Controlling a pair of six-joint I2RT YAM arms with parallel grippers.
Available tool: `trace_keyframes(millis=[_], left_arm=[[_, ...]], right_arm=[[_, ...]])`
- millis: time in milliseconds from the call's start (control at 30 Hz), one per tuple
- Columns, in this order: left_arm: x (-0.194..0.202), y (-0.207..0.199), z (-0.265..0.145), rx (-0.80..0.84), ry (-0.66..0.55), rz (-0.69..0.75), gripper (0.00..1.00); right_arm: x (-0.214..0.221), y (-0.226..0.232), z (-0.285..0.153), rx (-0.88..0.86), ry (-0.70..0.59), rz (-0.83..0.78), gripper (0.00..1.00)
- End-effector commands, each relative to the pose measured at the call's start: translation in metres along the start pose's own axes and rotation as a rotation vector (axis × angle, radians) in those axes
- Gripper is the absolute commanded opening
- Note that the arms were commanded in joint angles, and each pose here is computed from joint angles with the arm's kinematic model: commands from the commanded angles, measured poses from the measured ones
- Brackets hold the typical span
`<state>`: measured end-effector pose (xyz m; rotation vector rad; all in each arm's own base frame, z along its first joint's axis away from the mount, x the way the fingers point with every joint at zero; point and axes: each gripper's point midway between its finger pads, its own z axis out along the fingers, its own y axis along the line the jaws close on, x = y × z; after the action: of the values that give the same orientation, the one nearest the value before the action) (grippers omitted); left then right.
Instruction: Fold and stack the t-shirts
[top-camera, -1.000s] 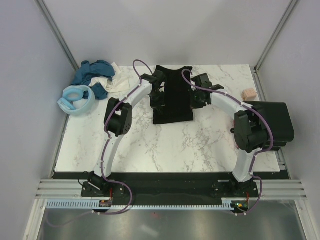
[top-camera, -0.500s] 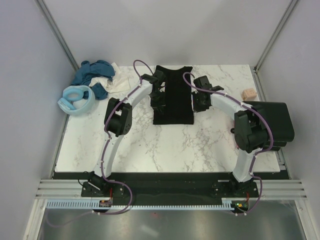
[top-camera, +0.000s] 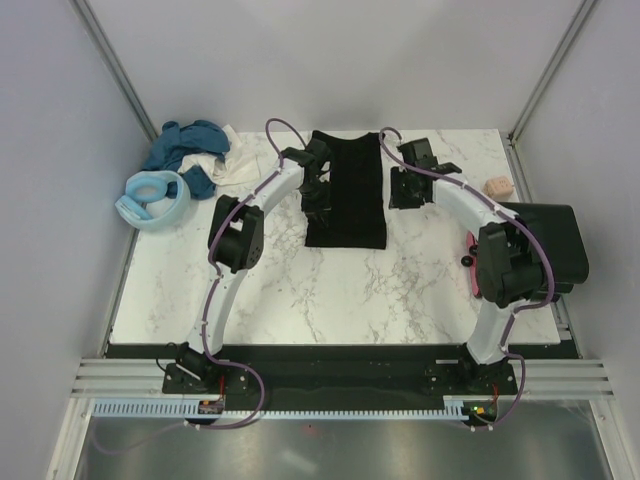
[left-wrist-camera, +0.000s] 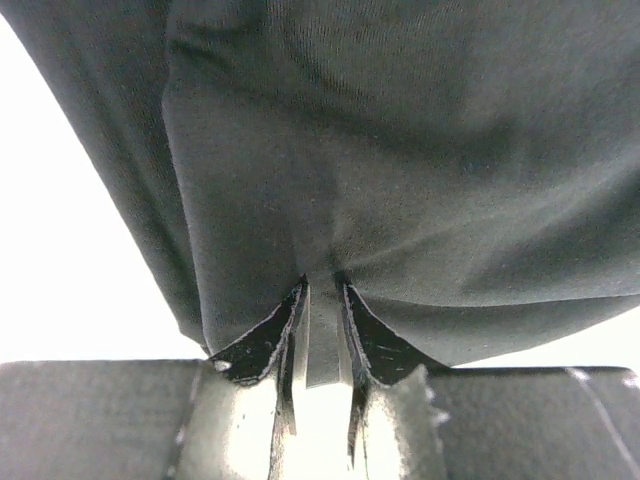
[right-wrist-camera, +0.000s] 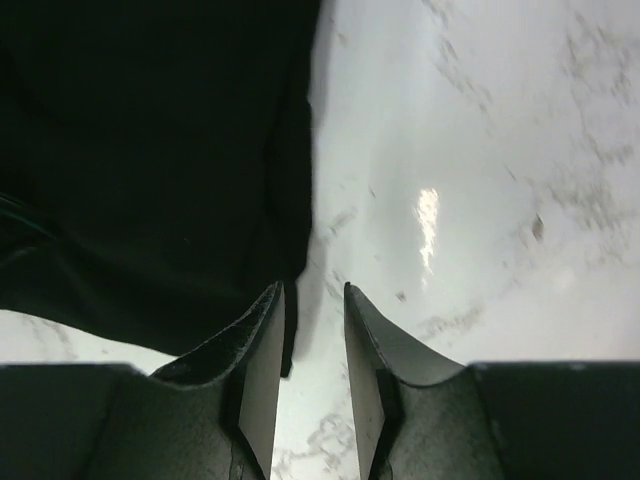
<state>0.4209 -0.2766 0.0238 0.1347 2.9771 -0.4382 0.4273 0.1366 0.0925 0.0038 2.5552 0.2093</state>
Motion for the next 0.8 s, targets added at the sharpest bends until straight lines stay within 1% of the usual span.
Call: trace_keyframes(millis=[0,33,67,133,167,200,333,400,533,600,700,767], left_arm=[[-0.046,-0.016,-0.038,0.060,-0.182,0.004,0.25],[-0.047,-0.016,-0.038,0.065,-0.180,-0.001,0.25],[-0.048,-0.016,-0.039,0.069,-0.180,-0.007,0.25],[-0.053,-0.017,-0.048,0.079,-0.203,-0.002,0.24],[-0.054,-0.018,-0.052,0.080,-0.214,-0.001,0.24],[-0.057,-0.020,-0.062,0.089,-0.234,0.003,0.24],[-0.055,-0.024,-0.075,0.110,-0.241,0.004,0.24],[-0.049,-0.022,-0.069,0.111,-0.218,0.004,0.23],[-0.033,-0.016,-0.042,0.115,-0.134,0.016,0.20],[-0.019,-0.012,-0.023,0.100,-0.080,0.019,0.20],[-0.006,-0.006,-0.006,0.059,-0.043,0.042,0.20],[0.001,0.000,0.004,0.035,-0.018,0.042,0.22]], right_arm=[[-0.030,0.039,0.018,-0.157,-0.038,-0.009,0.38],[-0.027,0.043,0.027,-0.164,-0.022,-0.014,0.38],[-0.035,0.048,0.027,-0.174,-0.037,-0.017,0.38],[-0.035,0.056,0.037,-0.191,-0.028,-0.028,0.37],[-0.043,0.061,0.037,-0.205,-0.043,-0.035,0.35],[-0.043,0.065,0.039,-0.209,-0.038,-0.039,0.35],[-0.037,0.069,0.060,-0.202,-0.008,-0.035,0.33],[-0.034,0.069,0.067,-0.185,-0.002,-0.038,0.32],[-0.030,0.060,0.085,-0.132,0.010,-0.036,0.31],[-0.035,0.060,0.088,-0.120,-0.003,-0.038,0.31],[-0.038,0.057,0.097,-0.098,-0.005,-0.035,0.33],[-0.042,0.058,0.101,-0.097,-0.011,-0.032,0.36]])
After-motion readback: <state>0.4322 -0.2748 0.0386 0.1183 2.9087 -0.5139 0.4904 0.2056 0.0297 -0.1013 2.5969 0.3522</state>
